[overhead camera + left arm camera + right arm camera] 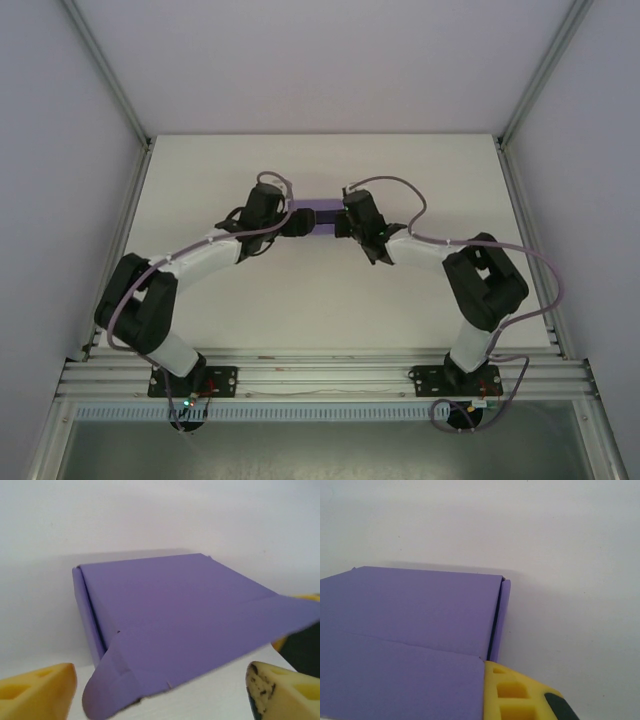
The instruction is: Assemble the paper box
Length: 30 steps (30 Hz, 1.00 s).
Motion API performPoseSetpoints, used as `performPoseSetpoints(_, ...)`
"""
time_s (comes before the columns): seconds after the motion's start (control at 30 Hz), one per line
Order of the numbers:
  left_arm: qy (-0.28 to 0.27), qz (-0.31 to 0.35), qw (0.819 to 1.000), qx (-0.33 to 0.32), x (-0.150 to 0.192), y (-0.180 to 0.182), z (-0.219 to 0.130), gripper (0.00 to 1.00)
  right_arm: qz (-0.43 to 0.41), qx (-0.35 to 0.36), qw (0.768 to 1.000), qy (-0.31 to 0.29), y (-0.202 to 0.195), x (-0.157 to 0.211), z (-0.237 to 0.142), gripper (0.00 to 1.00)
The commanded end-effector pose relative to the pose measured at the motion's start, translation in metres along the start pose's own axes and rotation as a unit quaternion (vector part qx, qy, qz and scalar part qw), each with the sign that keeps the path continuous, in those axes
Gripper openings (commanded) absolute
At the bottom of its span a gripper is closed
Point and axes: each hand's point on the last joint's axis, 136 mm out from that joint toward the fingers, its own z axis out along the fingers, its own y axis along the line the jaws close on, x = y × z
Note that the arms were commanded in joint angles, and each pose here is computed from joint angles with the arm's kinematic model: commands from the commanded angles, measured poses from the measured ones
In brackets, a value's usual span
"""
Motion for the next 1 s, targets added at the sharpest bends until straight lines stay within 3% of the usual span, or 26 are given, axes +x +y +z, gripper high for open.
performPoseSetpoints(0.0,0.024,-0.003,1.0,0.004,0.005,-0.006,-0.022,1.0,-0.012,0.002,1.0,0.004,-0.001,0.014,0.0,0.0)
performPoseSetpoints(0.17,0.007,-0.058,0.993,-0.102,-0.016,0.029,-0.039,1.0,-0.031,-0.005,0.999,0.006,0.0,0.024,-0.002,0.0)
performPoseSetpoints(0.23,0.011,-0.087,0.99,-0.115,-0.025,0.036,-0.037,1.0,-0.039,-0.009,0.999,0.008,0.0,0.029,-0.002,0.0)
performPoseSetpoints(0.33,0.007,-0.114,0.987,-0.11,-0.04,0.045,-0.023,1.0,-0.044,-0.003,0.999,0.005,-0.002,0.034,-0.002,0.0)
performPoseSetpoints(0.4,0.01,-0.151,0.985,-0.084,-0.049,0.048,-0.008,1.0,-0.047,0.0,0.999,0.007,-0.003,0.039,0.0,0.0)
performPoseSetpoints(0.53,0.025,-0.153,0.988,-0.018,-0.058,0.039,0.028,0.99,-0.059,0.007,0.998,0.012,-0.004,0.044,0.004,0.0)
performPoseSetpoints(0.83,0.081,-0.138,0.987,0.011,-0.025,0.046,0.073,0.81,-0.075,0.002,0.997,0.016,0.0,0.04,0.001,0.11)
performPoseSetpoints(0.97,0.101,-0.148,0.984,0.013,0.001,0.053,0.085,0.65,-0.077,-0.008,0.997,0.014,0.003,0.036,-0.003,0.14)
